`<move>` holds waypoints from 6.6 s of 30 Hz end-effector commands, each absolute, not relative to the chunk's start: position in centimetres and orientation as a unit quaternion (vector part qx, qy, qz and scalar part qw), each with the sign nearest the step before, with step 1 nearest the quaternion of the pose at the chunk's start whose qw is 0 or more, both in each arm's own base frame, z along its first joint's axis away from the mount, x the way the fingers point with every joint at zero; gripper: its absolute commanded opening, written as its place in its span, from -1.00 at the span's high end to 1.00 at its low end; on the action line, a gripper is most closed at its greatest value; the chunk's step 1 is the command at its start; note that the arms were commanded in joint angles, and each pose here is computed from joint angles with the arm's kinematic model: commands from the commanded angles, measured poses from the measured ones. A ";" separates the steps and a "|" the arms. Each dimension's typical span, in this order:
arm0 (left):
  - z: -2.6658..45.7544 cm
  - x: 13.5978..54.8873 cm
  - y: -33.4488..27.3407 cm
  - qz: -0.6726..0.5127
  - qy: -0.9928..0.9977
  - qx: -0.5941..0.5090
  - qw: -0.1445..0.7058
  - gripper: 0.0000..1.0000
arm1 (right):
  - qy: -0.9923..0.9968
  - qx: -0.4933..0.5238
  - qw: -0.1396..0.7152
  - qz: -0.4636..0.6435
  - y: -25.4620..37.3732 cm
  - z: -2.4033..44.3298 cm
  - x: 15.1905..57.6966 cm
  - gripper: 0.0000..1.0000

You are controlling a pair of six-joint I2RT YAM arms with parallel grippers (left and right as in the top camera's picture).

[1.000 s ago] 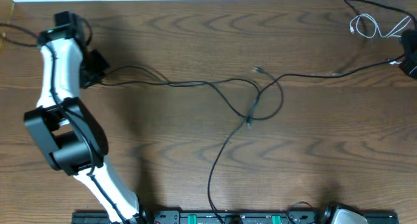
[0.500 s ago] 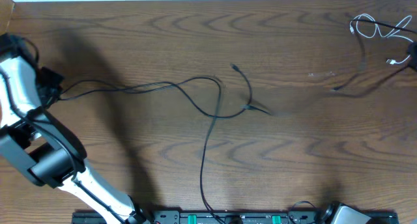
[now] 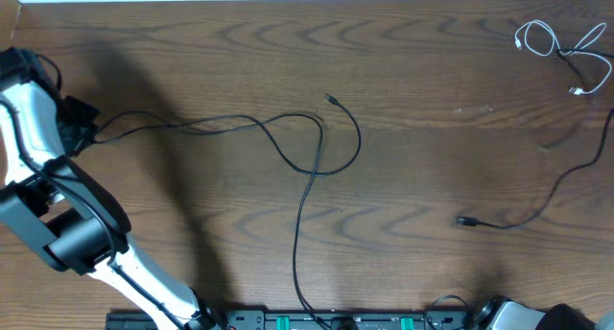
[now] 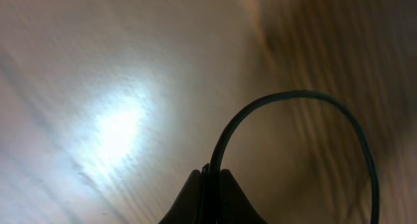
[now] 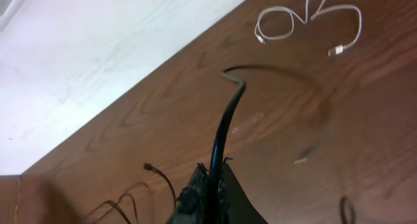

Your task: Untangle cables

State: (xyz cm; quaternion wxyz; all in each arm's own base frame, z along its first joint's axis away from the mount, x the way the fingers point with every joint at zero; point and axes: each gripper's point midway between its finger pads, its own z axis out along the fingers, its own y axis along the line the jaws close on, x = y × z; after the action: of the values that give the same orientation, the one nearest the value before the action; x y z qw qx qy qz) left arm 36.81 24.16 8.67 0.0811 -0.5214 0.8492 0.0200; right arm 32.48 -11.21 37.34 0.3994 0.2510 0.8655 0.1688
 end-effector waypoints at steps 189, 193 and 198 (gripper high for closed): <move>26.1 35.7 -11.7 -0.206 0.958 -0.021 0.197 0.85 | 0.837 0.280 0.440 0.168 -14.8 34.0 37.9 -0.99; 23.0 33.7 -15.5 -0.212 0.967 -0.010 0.139 0.85 | 0.855 0.258 0.415 0.171 -13.1 32.9 37.5 -0.98; 18.9 30.8 -20.1 -0.203 0.975 0.045 0.073 0.31 | 0.866 0.253 0.394 0.177 -11.9 32.1 37.3 -0.98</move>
State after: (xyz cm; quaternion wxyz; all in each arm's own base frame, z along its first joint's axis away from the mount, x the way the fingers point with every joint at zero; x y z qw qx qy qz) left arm 32.30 -17.97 21.08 0.1142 0.0317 0.9715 -0.2051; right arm 37.44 -12.92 31.83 0.3912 0.2778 0.8597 0.1751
